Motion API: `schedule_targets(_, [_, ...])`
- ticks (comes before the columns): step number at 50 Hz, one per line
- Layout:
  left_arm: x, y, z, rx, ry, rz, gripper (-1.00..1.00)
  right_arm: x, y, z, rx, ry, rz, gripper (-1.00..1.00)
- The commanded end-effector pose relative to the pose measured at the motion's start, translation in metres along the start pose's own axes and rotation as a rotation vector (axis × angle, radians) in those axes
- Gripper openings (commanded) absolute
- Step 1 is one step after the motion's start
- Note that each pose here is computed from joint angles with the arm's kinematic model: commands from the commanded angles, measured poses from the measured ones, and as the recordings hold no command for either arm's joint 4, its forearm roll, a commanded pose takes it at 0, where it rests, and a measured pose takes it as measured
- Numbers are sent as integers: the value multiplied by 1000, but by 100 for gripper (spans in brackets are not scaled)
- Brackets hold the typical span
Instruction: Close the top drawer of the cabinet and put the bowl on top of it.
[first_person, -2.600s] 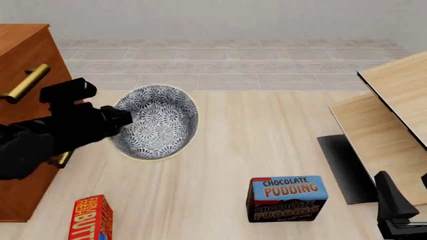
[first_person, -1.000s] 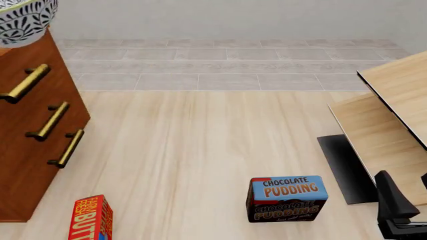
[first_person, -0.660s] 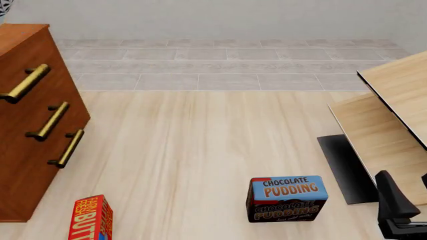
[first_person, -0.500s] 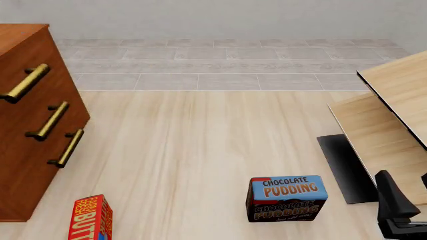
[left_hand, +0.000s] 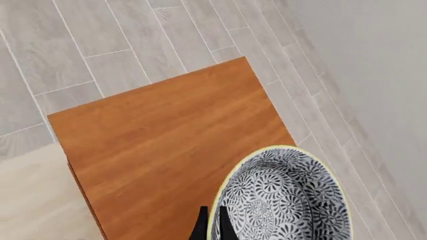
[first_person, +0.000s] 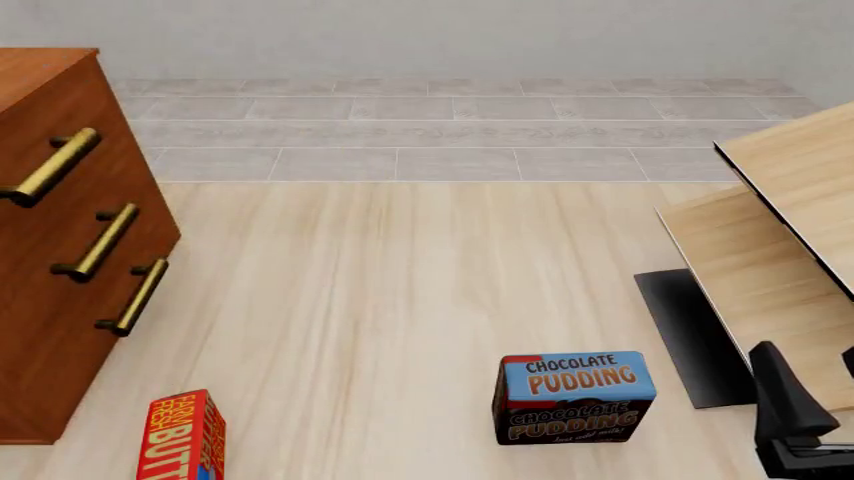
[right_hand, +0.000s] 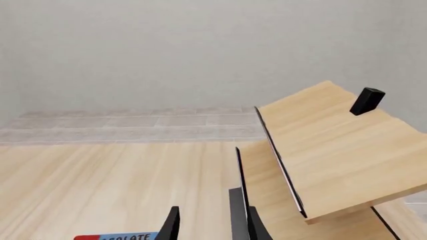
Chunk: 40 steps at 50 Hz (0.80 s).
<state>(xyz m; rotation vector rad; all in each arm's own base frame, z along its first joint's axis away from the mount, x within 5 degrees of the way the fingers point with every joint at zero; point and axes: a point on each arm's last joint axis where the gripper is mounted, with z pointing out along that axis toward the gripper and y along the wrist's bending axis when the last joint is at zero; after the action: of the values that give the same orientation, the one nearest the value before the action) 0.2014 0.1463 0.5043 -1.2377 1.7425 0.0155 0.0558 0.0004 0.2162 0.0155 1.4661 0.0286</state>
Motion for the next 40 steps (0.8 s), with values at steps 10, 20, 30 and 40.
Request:
schedule_targets(10, [-6,16,21,-70,13,-6,-100,0,0,0,-5,4,-6,100])
schedule_targets(20, [-3,20,29,-84,28,-12,-100,1,0,0,-4,3,-6,100])
schedule_targets(30, [8,22,39,-85,53,-23,-100,0,0,0,-4,3,-5,100])
schedule_targets(40, [16,26,44,-88,66,-28,-100,0,0,0,-2,1,-3,100])
